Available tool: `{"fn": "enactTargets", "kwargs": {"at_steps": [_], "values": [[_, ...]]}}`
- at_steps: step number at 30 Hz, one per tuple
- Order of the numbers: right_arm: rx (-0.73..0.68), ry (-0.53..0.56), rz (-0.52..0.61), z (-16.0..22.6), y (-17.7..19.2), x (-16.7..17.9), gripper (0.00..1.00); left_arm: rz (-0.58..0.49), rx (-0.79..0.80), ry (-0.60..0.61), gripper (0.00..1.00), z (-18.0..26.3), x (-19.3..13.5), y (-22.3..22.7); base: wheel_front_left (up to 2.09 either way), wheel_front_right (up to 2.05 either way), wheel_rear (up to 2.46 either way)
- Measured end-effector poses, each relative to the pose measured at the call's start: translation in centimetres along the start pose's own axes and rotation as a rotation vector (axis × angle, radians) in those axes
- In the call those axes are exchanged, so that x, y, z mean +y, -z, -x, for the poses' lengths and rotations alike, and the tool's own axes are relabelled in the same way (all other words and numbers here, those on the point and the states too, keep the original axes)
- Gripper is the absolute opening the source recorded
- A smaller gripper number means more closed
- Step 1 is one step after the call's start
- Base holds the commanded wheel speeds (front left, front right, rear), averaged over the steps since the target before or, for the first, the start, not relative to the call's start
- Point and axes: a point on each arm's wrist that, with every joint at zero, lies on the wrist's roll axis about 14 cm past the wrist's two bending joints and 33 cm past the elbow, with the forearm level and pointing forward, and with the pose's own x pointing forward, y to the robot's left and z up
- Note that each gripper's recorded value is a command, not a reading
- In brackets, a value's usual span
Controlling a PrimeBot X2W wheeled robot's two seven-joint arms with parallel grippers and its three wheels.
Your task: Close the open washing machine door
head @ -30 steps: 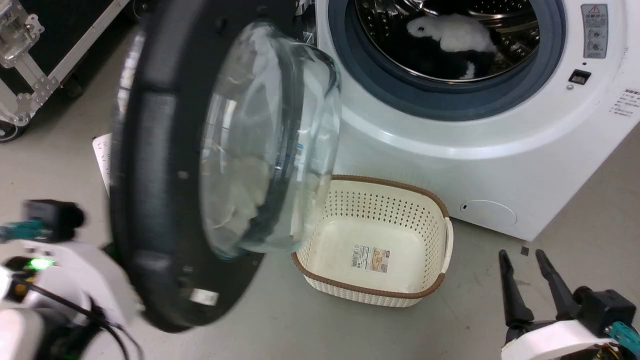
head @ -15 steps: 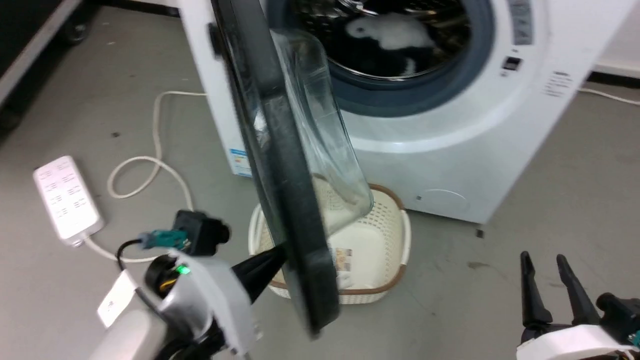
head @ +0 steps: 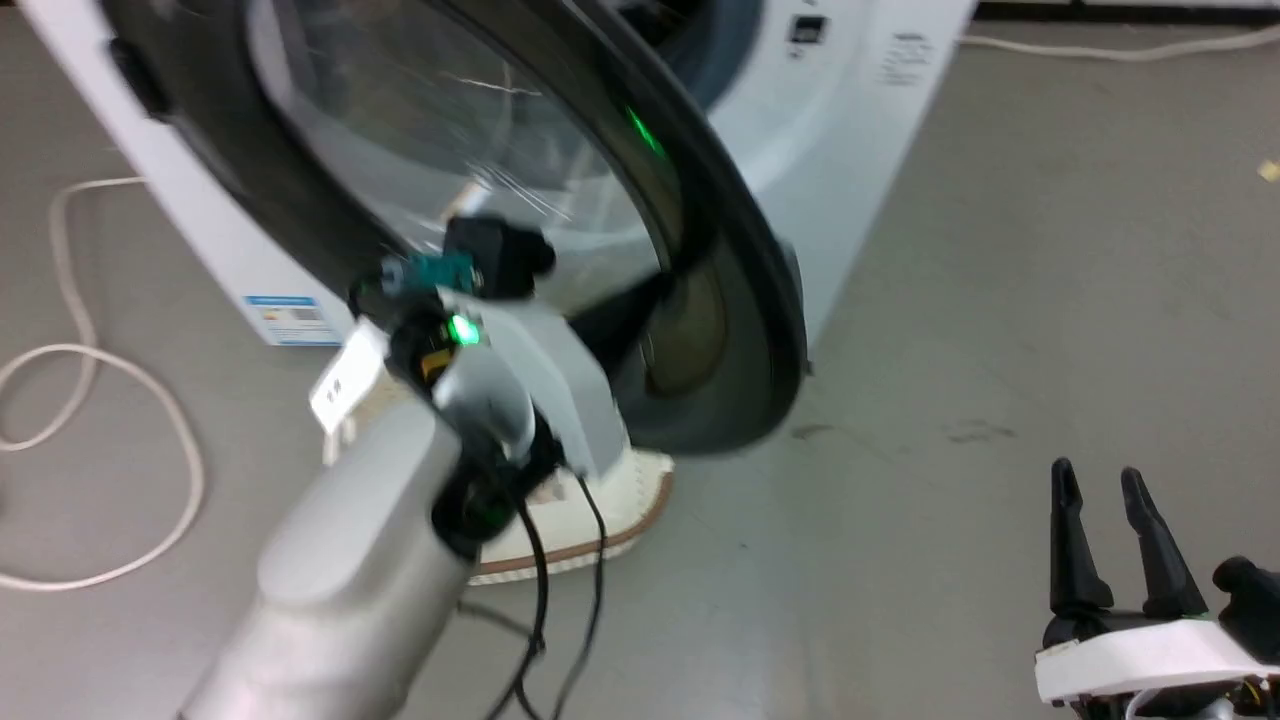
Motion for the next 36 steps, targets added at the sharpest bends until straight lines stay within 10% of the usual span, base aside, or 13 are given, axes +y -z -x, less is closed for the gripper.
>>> {"fn": "enactTargets", "kwargs": {"at_steps": [21,28,36], "values": [[-0.011,0.046,0.010,0.5,-0.5,-1.5,1.00,0.029,-0.264,-0.122,0.00,-5.4,3.3,-9.0,0.00,0.00,0.00],[-0.058,-0.021,0.013,0.7,-2.0,0.5,1.00,-0.022,-0.515,-0.228,0.00,2.1,5.5,-13.9,0.00,0.00,0.00],[-0.079,-0.122,-0.004,1.2,-2.5,3.6,1.00,-0.372,-0.641,-0.526,0.00,15.3,9.0,-15.7,0.00,0.00,0.00]]}}
